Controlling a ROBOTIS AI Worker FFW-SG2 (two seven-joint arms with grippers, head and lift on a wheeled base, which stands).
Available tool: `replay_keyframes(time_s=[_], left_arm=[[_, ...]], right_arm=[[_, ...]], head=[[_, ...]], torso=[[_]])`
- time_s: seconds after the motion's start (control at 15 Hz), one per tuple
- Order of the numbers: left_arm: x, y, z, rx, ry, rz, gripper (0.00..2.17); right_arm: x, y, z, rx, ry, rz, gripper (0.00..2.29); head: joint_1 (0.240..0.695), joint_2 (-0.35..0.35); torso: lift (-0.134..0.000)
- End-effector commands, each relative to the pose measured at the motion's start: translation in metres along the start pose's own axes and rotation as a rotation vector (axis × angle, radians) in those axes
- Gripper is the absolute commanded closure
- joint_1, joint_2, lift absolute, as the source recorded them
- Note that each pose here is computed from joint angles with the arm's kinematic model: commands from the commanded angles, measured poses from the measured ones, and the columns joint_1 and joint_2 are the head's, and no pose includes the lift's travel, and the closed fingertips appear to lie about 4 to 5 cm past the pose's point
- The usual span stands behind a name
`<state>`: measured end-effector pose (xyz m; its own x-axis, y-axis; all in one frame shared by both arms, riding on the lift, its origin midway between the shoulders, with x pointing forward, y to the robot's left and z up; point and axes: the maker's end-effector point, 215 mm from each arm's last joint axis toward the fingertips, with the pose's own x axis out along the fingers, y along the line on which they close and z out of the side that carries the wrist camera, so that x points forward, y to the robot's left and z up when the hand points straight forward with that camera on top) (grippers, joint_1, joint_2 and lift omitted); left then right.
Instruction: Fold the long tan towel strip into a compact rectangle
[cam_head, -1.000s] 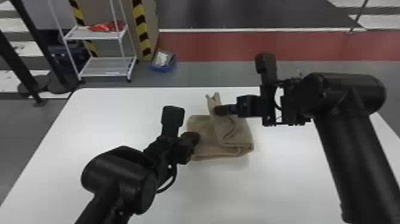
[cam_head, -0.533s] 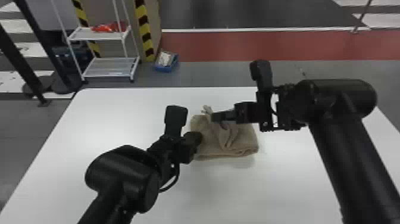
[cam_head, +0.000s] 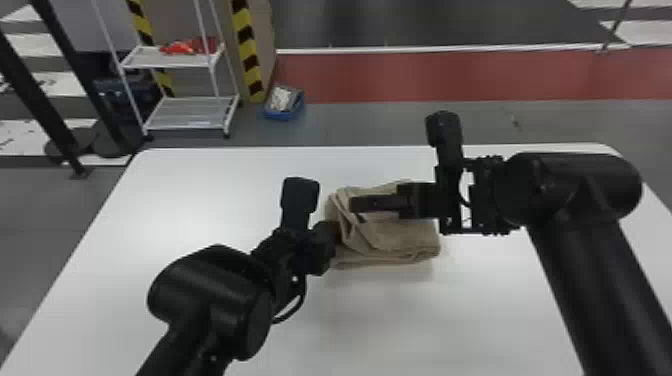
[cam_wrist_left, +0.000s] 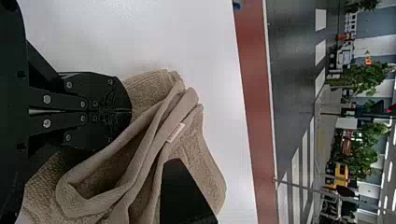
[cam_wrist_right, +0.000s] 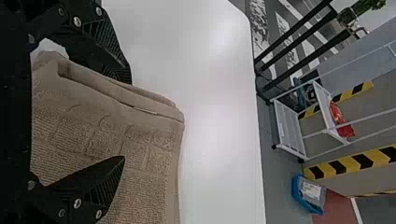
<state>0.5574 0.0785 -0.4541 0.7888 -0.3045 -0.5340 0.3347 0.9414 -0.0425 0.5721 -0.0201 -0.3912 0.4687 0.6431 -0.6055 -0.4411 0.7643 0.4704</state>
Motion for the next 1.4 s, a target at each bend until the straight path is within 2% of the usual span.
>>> replay_keyframes(time_s=[0.0, 0.13, 0.27, 0.33, 0.4, 0.47, 0.53, 0.67, 0.87, 1.13, 1.33], left_arm=[[-0.009, -0.002, 0.013, -0.004, -0.031, -0.008, 1.92], [-0.019, -0.002, 0.027, -0.003, -0.055, -0.023, 1.92], [-0.03, 0.004, 0.033, -0.002, -0.069, -0.022, 1.92], [-0.034, 0.008, 0.035, 0.0, -0.077, -0.017, 1.92], [-0.037, 0.015, 0.032, 0.007, -0.067, -0.007, 1.92], [-0.043, 0.03, 0.033, 0.008, -0.07, 0.017, 1.92], [-0.045, 0.04, 0.035, 0.0, -0.076, 0.031, 1.92], [-0.054, 0.069, 0.037, -0.022, -0.086, 0.078, 1.92], [-0.061, 0.096, 0.031, -0.042, -0.091, 0.116, 1.92], [-0.063, 0.1, 0.026, -0.057, -0.094, 0.116, 1.92], [-0.063, 0.098, 0.026, -0.059, -0.097, 0.106, 1.92]], right_arm=[[-0.019, 0.002, -0.016, 0.012, 0.007, 0.014, 0.22], [-0.037, -0.007, -0.024, 0.006, -0.025, -0.006, 0.29], [-0.061, -0.026, -0.026, -0.033, -0.085, -0.044, 0.66], [-0.07, -0.031, -0.032, -0.036, -0.09, -0.048, 1.0], [-0.079, -0.034, -0.038, -0.041, -0.1, -0.05, 1.56], [-0.09, -0.036, -0.044, -0.046, -0.106, -0.053, 1.88], [-0.098, -0.033, -0.044, -0.061, -0.129, -0.049, 2.0], [-0.114, -0.037, -0.053, -0.101, -0.182, -0.084, 2.02], [-0.114, -0.038, -0.079, -0.121, -0.204, -0.098, 2.02], [-0.096, -0.055, -0.098, -0.129, -0.179, -0.13, 2.02], [-0.079, -0.072, -0.097, -0.15, -0.156, -0.173, 2.02]], head=[[0.695, 0.057], [0.695, 0.051], [0.695, 0.038], [0.695, 0.029], [0.695, 0.013], [0.695, 0.007], [0.695, 0.005], [0.695, 0.009], [0.695, 0.031], [0.695, 0.061], [0.695, 0.064]], torso=[[-0.128], [-0.128], [-0.128], [-0.128], [-0.128], [-0.128], [-0.128], [-0.128], [-0.128], [-0.128], [-0.128]])
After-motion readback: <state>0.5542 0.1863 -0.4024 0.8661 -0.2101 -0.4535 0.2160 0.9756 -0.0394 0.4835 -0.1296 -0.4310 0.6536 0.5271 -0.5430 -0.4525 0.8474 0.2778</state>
